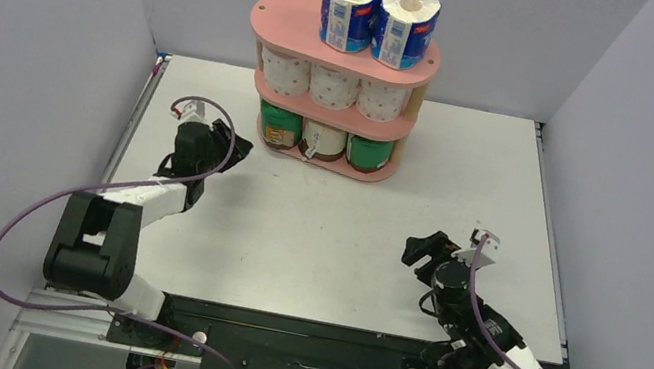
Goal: Place and organize the paper towels onto the shelf
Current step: Place the paper towel on the shelf.
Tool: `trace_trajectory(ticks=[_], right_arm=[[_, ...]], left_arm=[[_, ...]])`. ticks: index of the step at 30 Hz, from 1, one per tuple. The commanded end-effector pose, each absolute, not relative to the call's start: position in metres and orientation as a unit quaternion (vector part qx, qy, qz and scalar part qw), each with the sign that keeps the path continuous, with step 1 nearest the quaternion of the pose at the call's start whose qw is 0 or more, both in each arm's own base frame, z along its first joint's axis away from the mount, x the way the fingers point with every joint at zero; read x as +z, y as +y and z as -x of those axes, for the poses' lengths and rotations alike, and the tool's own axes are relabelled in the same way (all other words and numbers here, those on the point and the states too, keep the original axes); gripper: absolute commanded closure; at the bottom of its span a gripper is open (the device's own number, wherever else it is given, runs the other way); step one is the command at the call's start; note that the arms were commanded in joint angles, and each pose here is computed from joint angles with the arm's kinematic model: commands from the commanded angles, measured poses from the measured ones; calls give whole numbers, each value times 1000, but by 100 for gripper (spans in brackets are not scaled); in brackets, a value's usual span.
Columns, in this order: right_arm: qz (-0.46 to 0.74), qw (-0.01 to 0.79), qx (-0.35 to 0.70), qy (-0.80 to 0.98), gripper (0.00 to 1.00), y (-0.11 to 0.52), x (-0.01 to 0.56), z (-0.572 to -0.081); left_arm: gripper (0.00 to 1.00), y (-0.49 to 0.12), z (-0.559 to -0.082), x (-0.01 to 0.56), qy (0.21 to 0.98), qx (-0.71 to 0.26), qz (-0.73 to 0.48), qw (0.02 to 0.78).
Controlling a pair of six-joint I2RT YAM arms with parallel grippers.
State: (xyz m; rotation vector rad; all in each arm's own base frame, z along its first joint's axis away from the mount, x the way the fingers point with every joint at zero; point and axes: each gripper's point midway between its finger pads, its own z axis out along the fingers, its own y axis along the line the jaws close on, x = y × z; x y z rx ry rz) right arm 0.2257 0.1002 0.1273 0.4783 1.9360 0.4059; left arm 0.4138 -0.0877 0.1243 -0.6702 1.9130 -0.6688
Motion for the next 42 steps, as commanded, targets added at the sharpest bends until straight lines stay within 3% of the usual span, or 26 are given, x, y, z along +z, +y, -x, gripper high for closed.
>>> trace_trajectory(ticks=[1, 4, 13, 32, 42], right_arm=[[-211, 554, 176, 786, 31, 102, 142, -239], [-213, 552, 178, 786, 32, 102, 140, -239], [-222, 556, 168, 783, 32, 90, 143, -232], [-231, 560, 151, 781, 32, 80, 145, -228], [-231, 564, 145, 780, 32, 78, 147, -229]], left_arm=[[64, -101, -450, 157, 759, -317, 239, 517], [75, -106, -460, 150, 760, -326, 244, 507], [84, -121, -494, 132, 755, -362, 263, 480], [84, -146, -523, 127, 753, -381, 259, 470], [83, -138, -512, 142, 744, -383, 263, 480]])
